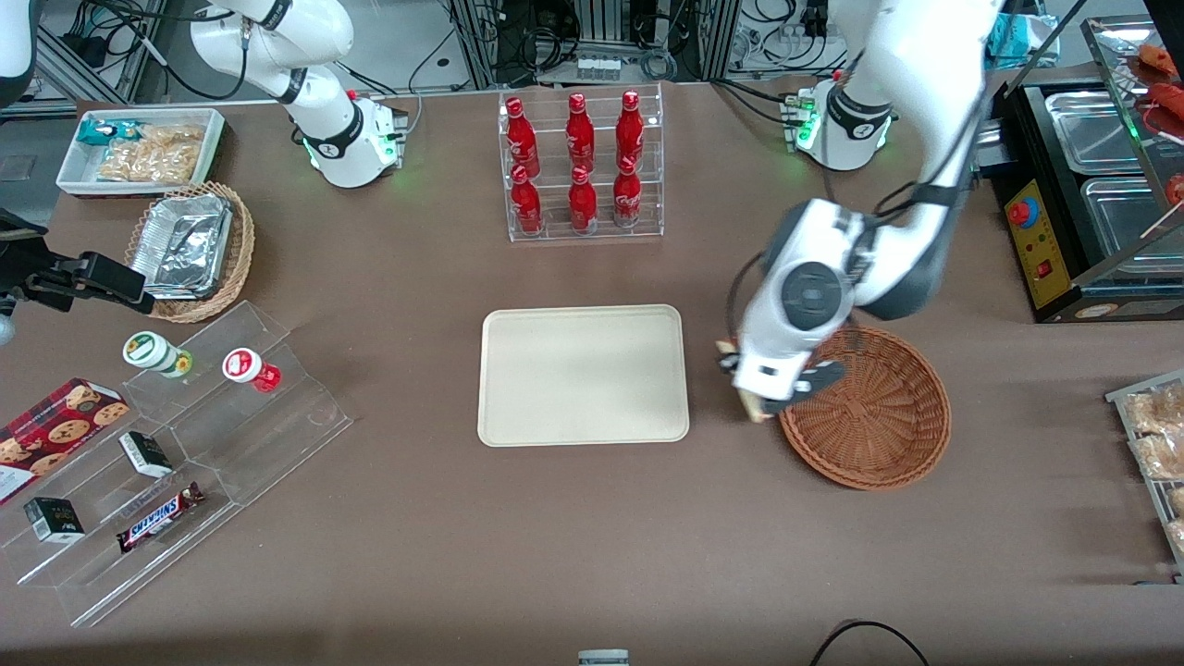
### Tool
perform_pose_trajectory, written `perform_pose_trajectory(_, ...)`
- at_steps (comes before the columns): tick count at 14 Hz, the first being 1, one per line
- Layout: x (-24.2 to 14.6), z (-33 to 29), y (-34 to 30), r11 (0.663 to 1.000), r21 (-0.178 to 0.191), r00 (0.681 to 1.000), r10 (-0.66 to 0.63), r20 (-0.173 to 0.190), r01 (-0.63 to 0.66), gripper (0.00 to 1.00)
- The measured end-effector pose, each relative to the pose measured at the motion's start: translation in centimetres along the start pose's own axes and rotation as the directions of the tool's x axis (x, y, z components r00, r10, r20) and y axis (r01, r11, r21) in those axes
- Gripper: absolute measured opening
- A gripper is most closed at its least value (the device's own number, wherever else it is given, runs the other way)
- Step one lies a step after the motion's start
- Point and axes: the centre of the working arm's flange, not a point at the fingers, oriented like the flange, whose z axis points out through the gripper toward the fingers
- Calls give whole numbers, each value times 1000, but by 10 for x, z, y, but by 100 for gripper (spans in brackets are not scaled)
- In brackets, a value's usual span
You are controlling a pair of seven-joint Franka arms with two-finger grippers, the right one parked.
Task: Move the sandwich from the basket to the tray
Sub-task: 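Lift the sandwich and carry it over the cream tray, then lower the sandwich onto the tray and open the left gripper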
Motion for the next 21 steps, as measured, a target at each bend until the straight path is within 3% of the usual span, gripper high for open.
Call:
perform_pose_trajectory(7, -81, 32, 136, 978, -97, 983, 184, -4, -184, 15)
perform_pose_trajectory(12, -102, 64, 171, 966, -71, 968, 248, -30, -250, 15)
perform_pose_trajectory(16, -107, 76, 175, 963, -58, 964, 263, -27, -264, 15)
perform_pose_trajectory(17, -109, 77, 175, 962, -56, 964, 266, -26, -267, 19)
perform_pose_trajectory(21, -108, 66, 178, 961, -72, 963, 265, -38, -268, 59)
